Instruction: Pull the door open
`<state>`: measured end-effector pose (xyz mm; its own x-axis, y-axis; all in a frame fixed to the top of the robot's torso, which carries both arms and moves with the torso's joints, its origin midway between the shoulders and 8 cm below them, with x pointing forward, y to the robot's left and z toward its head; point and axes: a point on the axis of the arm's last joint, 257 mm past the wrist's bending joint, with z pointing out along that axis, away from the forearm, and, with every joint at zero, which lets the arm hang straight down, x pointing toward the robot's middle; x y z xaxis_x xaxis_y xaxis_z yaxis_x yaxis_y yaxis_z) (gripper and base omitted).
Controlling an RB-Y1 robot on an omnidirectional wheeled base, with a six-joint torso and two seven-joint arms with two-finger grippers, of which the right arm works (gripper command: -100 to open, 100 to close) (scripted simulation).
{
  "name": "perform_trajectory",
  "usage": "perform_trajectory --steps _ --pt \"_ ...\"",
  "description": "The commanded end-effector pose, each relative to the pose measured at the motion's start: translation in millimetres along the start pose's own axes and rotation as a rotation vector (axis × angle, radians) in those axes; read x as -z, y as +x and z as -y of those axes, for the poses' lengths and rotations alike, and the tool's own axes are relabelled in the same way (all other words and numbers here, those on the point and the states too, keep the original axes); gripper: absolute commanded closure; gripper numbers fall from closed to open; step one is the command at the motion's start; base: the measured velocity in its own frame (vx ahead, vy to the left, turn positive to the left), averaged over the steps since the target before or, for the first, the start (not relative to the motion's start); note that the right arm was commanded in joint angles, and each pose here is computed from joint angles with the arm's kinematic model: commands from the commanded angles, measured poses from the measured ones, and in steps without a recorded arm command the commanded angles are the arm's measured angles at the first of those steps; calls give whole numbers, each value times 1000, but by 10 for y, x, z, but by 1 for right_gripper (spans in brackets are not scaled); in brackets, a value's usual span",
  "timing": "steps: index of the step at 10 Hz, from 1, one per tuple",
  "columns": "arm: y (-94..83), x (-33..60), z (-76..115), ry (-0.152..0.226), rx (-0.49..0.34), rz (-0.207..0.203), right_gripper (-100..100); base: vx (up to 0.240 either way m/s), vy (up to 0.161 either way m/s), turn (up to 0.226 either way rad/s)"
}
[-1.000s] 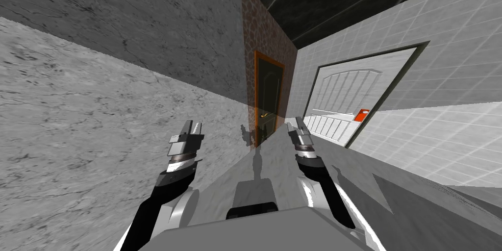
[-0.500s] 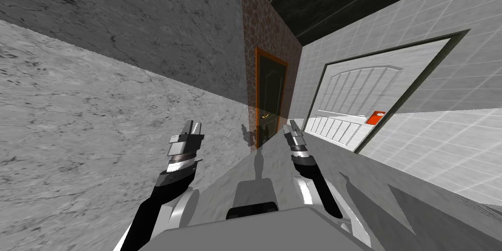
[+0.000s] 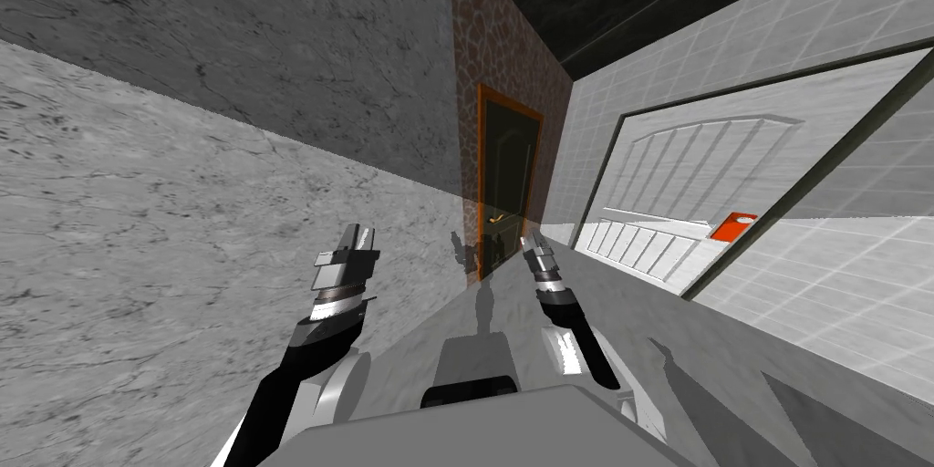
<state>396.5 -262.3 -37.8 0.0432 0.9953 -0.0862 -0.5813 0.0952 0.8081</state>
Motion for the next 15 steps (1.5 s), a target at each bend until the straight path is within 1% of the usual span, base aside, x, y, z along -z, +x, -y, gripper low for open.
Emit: perform_trajectory --steps 1,8,9,10,15 --pt "43 25 142 20 -13 -13 -100 99 -83 93" --pt "171 141 778 119 -60 -64 -100 84 -86 98" --pt "186 152 846 129 -66 -72 -100 104 -90 104" --pt "184 165 873 135 -66 -71 -100 65 -64 31" --pt "231 288 1314 210 -88 -103 -100 61 -84 95"
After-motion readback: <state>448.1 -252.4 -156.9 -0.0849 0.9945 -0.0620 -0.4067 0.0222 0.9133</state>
